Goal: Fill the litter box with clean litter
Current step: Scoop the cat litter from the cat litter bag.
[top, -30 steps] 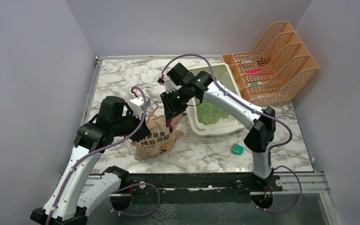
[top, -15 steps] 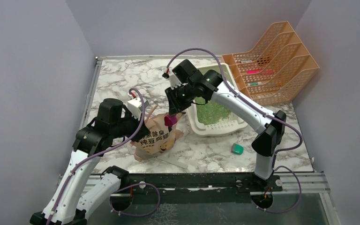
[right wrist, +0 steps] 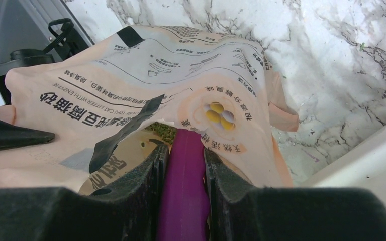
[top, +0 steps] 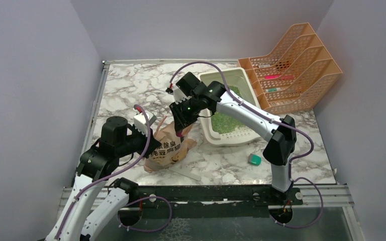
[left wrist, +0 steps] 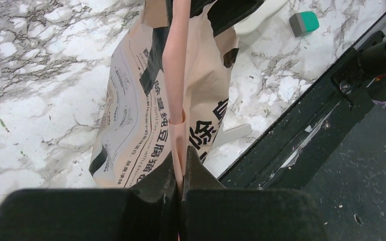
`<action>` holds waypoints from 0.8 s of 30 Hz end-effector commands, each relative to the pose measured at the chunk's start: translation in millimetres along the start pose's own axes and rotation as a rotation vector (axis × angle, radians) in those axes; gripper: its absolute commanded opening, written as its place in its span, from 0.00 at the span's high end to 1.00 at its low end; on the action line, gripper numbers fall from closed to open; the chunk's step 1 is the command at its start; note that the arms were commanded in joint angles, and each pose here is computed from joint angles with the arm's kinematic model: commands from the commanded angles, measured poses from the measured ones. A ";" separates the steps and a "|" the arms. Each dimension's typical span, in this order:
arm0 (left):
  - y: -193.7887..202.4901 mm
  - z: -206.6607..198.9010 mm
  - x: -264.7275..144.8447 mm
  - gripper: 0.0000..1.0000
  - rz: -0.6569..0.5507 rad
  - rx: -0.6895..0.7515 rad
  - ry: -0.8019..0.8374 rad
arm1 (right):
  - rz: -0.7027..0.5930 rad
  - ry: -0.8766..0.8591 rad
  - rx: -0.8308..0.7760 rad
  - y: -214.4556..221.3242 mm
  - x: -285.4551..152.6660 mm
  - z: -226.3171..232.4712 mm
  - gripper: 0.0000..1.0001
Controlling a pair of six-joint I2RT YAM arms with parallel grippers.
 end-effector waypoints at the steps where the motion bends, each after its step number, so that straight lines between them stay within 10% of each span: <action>1: 8.5 2.1 3.1 1.00 0.003 -0.003 -0.001 | -0.039 0.023 -0.049 -7.7 -13.7 10.5 0.99; 24: 5.9 1.5 1.2 1.00 -0.048 0.010 -0.005 | -0.049 -0.013 -0.038 4.2 -8.8 10.3 0.99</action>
Point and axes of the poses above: each gripper's point midway between its finger pads, its own x axis out along the fingers, its own z axis along the line the jaws close on, y = z × x, the point moved 7 cm from there along -x, back along the fingers, and after that the axes turned 4 degrees about -x, right-handed, at the moved point
